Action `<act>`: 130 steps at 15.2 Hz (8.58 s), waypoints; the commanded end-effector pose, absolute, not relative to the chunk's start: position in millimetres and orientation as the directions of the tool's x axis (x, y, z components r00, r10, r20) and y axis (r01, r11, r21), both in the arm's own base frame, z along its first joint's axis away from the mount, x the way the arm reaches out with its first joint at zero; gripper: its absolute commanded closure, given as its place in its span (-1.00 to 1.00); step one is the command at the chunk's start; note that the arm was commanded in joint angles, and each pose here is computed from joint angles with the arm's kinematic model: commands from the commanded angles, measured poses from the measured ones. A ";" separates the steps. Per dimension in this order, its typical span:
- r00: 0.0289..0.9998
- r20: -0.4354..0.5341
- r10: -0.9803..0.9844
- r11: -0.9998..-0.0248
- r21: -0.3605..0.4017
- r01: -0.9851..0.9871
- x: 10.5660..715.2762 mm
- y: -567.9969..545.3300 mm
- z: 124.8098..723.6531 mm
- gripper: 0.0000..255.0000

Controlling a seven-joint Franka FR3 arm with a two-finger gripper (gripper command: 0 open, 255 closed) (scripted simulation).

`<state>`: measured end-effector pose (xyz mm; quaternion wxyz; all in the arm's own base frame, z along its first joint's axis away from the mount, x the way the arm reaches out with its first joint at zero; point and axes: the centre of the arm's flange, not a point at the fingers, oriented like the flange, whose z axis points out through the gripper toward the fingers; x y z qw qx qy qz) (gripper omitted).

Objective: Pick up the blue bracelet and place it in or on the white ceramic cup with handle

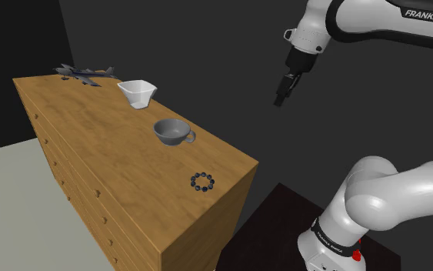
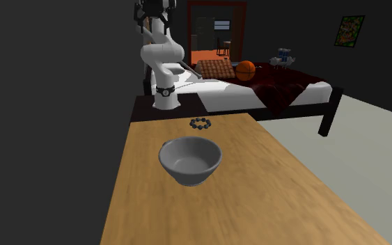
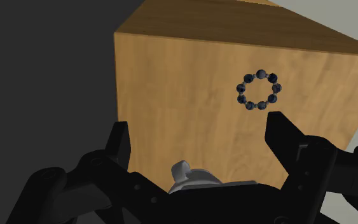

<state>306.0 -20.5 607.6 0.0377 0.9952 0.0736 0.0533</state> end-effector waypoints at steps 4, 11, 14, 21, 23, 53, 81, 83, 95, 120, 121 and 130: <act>0.986 0.085 0.143 -0.987 0.083 0.136 324.8 -4.4 575.3 -1.00; 0.991 0.048 0.124 -0.989 0.085 0.120 367.0 32.2 498.4 -1.00; 0.993 0.032 0.116 -0.990 0.085 0.113 384.4 47.5 464.9 -1.00; 0.995 -0.006 0.097 -0.991 0.088 0.097 423.5 82.4 385.7 -1.00; 0.996 -0.016 0.091 -0.992 0.088 0.092 434.2 92.1 362.7 -1.00; 0.996 -0.052 0.072 -0.993 0.091 0.077 465.7 121.9 244.9 1.00; 0.996 -0.052 0.072 -0.993 0.091 0.077 467.5 120.6 381.4 1.00; 0.996 -0.052 0.072 -0.993 0.091 0.077 467.5 120.6 392.0 1.00; 0.996 -0.052 0.072 -0.993 0.091 0.077 606.7 79.4 396.4 1.00; 0.996 -0.052 0.072 -0.993 0.091 0.077 775.4 29.6 335.6 1.00; 0.996 -0.052 0.072 -0.993 0.091 0.077 775.5 29.6 330.4 1.00; 0.996 -0.052 0.072 -0.993 0.091 0.077 775.5 29.6 324.2 1.00</act>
